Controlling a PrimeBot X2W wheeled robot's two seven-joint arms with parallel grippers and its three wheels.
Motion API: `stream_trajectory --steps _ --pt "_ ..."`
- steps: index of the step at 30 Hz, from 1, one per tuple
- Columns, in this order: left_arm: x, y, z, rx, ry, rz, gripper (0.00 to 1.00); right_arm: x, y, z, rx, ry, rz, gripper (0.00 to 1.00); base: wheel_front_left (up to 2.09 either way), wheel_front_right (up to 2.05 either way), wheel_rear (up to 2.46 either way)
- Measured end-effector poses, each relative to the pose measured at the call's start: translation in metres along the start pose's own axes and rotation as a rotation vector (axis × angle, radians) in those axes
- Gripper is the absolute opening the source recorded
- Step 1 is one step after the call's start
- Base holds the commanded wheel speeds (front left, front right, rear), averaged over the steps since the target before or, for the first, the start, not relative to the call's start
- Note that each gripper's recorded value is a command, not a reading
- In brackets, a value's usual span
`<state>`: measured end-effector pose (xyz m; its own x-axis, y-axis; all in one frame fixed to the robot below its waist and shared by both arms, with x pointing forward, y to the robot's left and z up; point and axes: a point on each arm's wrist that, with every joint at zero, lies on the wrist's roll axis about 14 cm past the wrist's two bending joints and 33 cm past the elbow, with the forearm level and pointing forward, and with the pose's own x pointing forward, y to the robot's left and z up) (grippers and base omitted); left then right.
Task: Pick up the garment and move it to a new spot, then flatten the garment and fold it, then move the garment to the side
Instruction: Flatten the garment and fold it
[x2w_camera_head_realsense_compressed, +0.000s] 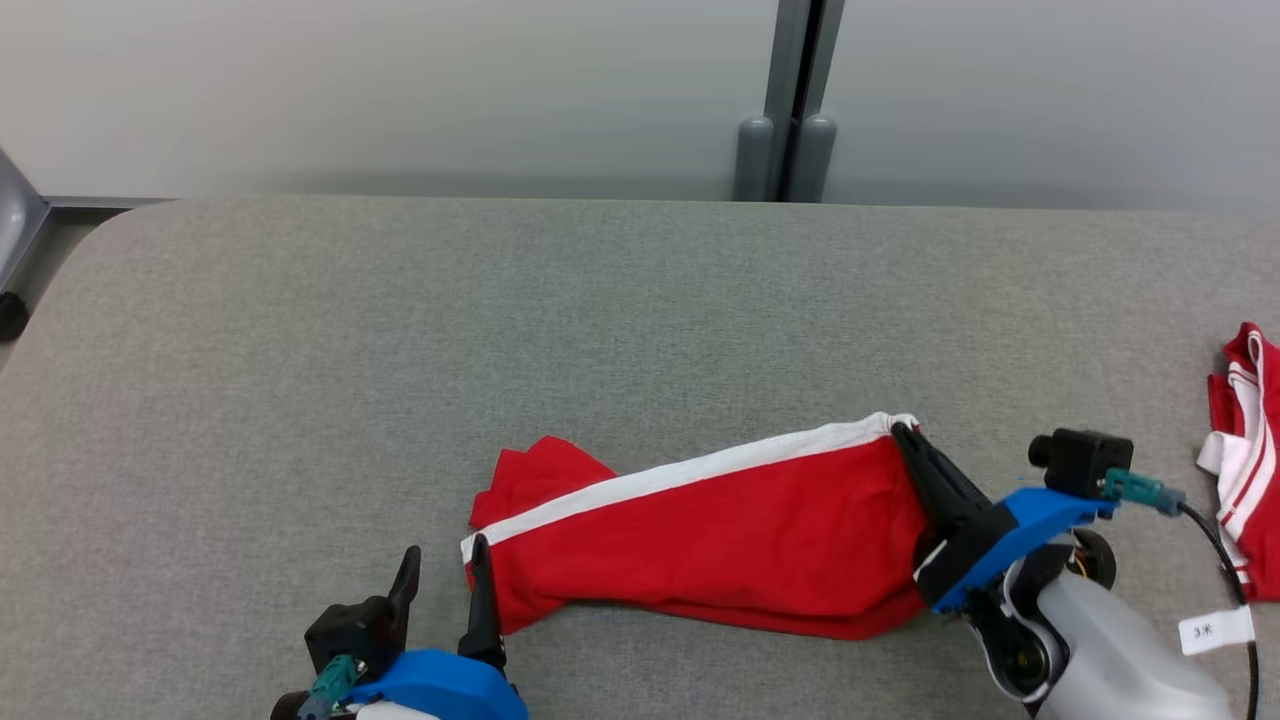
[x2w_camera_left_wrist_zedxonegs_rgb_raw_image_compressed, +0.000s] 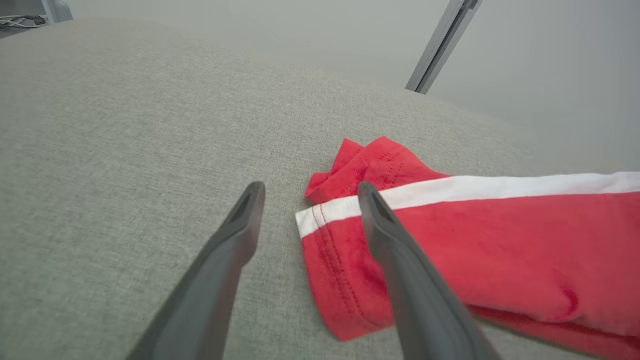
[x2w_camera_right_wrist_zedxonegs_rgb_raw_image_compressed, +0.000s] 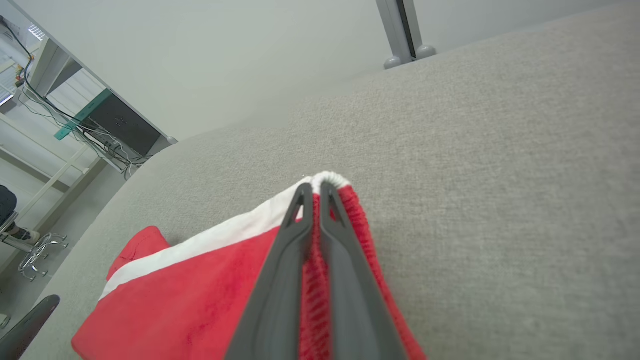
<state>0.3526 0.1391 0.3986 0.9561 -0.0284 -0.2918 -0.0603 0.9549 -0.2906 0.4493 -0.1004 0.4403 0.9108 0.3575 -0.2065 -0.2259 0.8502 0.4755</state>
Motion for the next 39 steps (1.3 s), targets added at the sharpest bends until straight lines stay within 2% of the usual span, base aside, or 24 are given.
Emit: stream_trajectory --steps 4,13,20,30,31,33,35,37,39 --pt "0.0 -0.006 -0.005 -0.053 0.02 -0.031 1.0 -0.014 -0.007 -0.004 -0.008 -0.01 -0.01 0.0 0.0 0.0 0.0" --pt "0.011 -0.001 -0.018 -0.259 0.072 -0.021 1.0 -0.028 -0.013 -0.013 -0.027 -0.012 -0.025 0.0 0.0 0.0 0.0" --pt "0.027 -0.002 -0.03 -0.317 0.132 -0.034 1.0 -0.027 -0.015 -0.015 -0.029 -0.012 -0.03 0.0 0.0 0.0 0.0" --pt "0.033 -0.006 -0.038 -0.329 0.17 -0.045 1.0 -0.027 -0.018 -0.015 -0.029 -0.016 -0.04 0.0 0.0 0.0 0.0" --pt "0.033 -0.006 -0.039 -0.33 0.171 -0.045 0.92 -0.027 -0.018 -0.015 -0.031 -0.017 -0.04 0.0 0.0 0.0 0.0" --pt "0.032 -0.008 -0.04 -0.328 0.177 -0.052 0.47 -0.027 -0.019 -0.014 -0.03 -0.019 -0.042 0.0 0.0 0.0 0.0" --pt "0.031 -0.009 -0.041 -0.324 0.183 -0.055 0.17 -0.027 -0.019 -0.014 -0.031 -0.021 -0.043 0.0 0.0 0.0 0.0" --pt "0.031 -0.01 -0.041 -0.321 0.184 -0.057 0.0 -0.026 -0.019 -0.013 -0.03 -0.022 -0.043 0.0 0.0 0.0 0.0" --pt "0.031 -0.01 -0.041 -0.309 0.182 -0.062 0.0 -0.026 -0.018 -0.013 -0.031 -0.025 -0.042 0.0 0.0 0.0 0.0"
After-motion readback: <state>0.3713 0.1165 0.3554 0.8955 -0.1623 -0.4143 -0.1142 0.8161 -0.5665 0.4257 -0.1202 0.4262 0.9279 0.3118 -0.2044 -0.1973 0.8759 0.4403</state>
